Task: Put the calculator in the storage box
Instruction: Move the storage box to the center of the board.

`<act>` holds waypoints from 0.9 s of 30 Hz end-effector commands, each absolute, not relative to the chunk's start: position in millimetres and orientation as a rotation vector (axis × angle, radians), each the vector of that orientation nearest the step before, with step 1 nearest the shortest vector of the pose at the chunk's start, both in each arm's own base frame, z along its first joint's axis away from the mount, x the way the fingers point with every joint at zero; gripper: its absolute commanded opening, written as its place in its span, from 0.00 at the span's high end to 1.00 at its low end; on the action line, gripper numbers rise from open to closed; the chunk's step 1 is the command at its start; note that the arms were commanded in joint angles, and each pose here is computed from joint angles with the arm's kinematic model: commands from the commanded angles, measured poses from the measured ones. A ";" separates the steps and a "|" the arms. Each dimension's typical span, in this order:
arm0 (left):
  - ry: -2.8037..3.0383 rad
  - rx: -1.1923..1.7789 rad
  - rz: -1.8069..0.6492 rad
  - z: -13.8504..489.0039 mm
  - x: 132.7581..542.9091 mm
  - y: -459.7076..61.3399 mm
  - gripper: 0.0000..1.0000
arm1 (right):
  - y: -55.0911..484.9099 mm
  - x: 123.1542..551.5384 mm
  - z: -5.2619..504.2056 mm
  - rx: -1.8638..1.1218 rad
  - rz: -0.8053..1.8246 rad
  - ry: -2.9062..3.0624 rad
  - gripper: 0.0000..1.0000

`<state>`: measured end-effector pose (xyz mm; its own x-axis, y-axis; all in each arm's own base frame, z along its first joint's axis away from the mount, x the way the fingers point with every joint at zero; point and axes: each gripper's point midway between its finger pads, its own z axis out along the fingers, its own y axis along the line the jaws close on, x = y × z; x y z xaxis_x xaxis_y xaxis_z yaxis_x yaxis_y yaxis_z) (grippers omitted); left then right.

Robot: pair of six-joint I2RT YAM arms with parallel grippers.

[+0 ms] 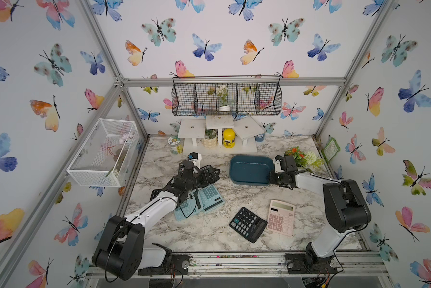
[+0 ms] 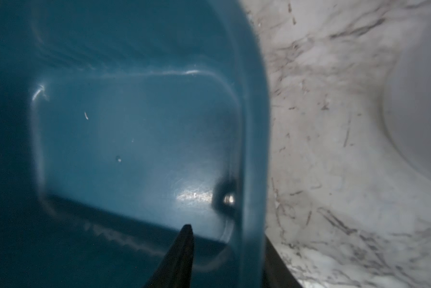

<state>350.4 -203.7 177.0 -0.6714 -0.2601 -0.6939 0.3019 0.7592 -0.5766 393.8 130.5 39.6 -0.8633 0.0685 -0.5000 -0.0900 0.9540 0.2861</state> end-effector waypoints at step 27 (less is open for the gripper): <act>2.342 -0.414 -0.719 123.2 385.7 -103.0 0.01 | 144.5 278.9 48.8 -0.173 0.486 2.733 0.68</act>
<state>387.0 -90.5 125.9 -0.6992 -0.4643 -0.5436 -0.1212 0.8264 -0.5499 291.5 143.4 45.5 -0.9168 -0.0358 -0.3978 -0.1691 0.9371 0.3054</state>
